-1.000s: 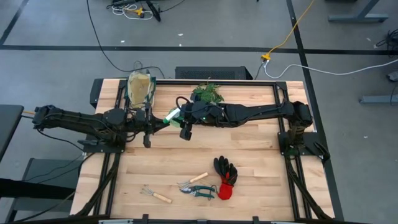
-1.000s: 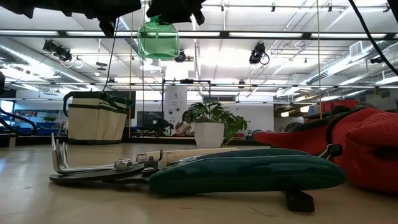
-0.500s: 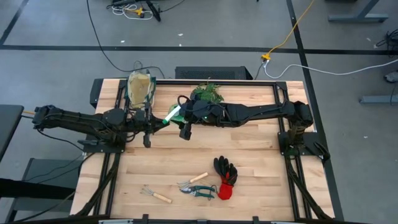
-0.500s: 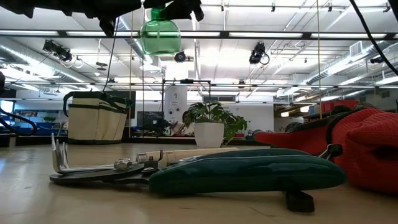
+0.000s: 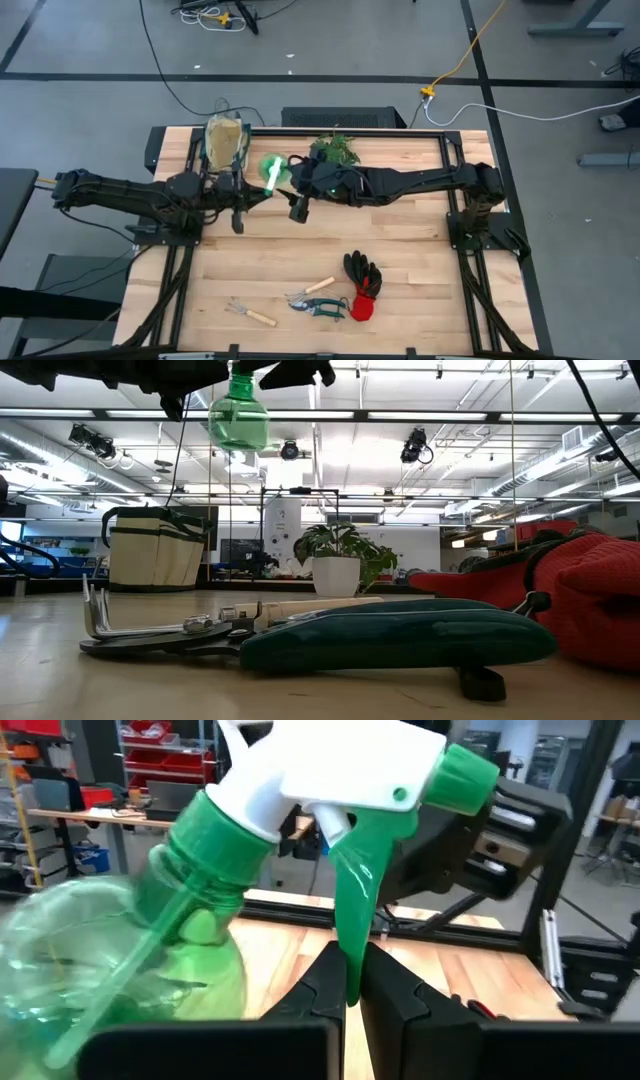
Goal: Pick & Place Garden tools in Gardening bag
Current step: Put the green spray bottle into the green gardening bag
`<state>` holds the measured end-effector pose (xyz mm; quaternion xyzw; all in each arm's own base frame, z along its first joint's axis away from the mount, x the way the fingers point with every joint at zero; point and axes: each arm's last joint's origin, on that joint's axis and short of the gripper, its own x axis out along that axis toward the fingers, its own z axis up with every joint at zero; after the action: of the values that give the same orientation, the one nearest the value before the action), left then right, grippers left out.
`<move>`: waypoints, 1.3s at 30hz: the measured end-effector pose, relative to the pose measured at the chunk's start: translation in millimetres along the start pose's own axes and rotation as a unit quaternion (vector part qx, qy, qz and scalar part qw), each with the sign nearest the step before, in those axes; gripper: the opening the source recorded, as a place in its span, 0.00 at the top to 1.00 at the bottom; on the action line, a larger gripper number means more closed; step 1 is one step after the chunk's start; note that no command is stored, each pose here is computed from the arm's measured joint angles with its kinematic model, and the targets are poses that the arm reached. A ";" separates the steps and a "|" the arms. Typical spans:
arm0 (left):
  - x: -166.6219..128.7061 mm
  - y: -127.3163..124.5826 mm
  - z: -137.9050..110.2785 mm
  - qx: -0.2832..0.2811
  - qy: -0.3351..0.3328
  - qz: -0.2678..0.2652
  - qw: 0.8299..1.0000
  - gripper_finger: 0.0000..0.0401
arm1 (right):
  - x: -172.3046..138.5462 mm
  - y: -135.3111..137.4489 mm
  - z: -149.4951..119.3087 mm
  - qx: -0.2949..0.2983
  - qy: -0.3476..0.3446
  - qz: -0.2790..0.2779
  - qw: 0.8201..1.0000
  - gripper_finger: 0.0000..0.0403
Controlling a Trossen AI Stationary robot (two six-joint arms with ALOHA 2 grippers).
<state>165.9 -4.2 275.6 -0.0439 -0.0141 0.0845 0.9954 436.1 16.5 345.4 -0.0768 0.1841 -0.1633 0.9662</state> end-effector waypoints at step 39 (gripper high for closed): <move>-41.0 78.9 6.7 -0.013 0.010 0.282 0.959 0.95 | -11.3 -5.6 -4.2 0.022 0.050 -0.015 0.998 0.32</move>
<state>112.0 66.9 274.3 -0.0602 0.0080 0.3612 0.9305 422.9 14.7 346.4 -0.0505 0.2274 -0.1856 0.9546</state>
